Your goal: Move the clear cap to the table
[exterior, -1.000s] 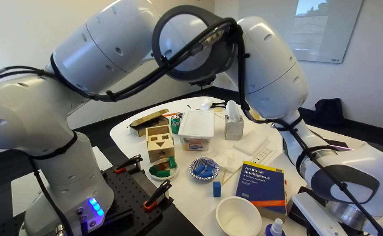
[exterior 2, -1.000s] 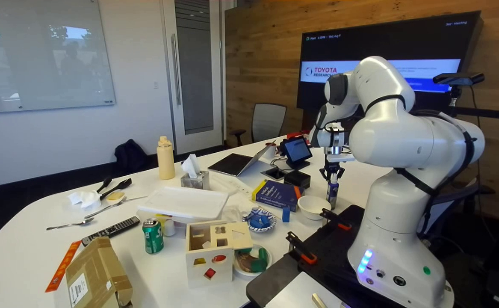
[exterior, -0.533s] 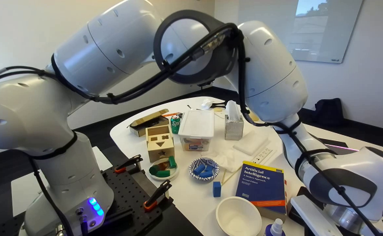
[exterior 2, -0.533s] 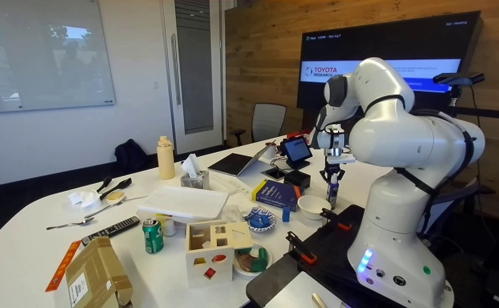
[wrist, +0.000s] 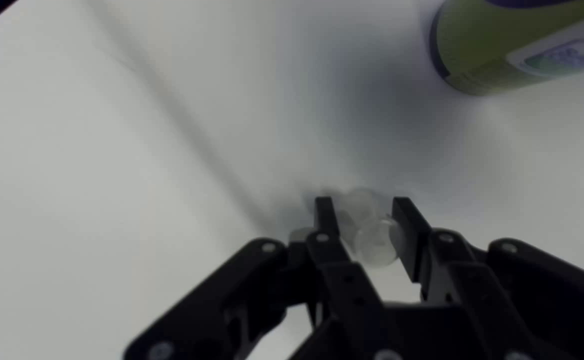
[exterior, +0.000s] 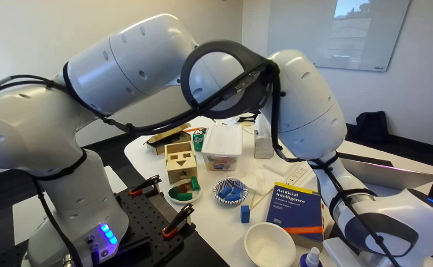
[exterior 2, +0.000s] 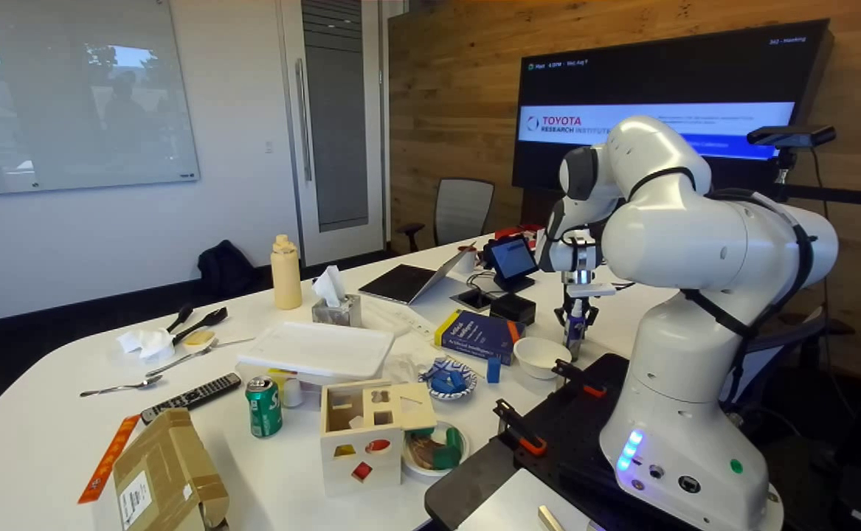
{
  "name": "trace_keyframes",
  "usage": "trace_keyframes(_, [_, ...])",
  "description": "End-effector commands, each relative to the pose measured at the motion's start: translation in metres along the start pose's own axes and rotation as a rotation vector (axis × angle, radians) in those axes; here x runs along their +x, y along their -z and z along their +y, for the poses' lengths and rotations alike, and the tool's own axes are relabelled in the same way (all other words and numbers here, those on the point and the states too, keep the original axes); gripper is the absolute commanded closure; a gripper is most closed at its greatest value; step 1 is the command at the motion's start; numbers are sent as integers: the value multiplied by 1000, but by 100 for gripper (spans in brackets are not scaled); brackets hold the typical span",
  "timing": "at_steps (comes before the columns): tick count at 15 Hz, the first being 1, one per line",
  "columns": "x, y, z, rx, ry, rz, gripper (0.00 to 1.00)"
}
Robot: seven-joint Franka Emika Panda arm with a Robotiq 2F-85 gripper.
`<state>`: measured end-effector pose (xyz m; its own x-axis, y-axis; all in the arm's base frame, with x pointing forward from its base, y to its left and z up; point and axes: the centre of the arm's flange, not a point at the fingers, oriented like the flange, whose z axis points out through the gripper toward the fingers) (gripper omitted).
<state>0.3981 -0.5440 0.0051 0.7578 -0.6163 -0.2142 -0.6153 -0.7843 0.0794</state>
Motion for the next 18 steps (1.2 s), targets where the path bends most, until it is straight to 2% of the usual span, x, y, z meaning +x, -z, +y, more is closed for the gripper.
trace_keyframes(1, [2, 4, -2, 8, -3, 4, 31])
trace_keyframes(5, [-12, 23, -13, 2, 9, 18, 3])
trace_keyframes(6, [-16, 33, -18, -9, 19, 24, 0])
trace_keyframes(10, [-32, 95, -44, -100, 50, 51, 0])
trace_keyframes(14, [-47, 162, -77, -126, 111, 62, 0])
trace_keyframes(18, [-61, 193, -93, -152, 138, 54, 0])
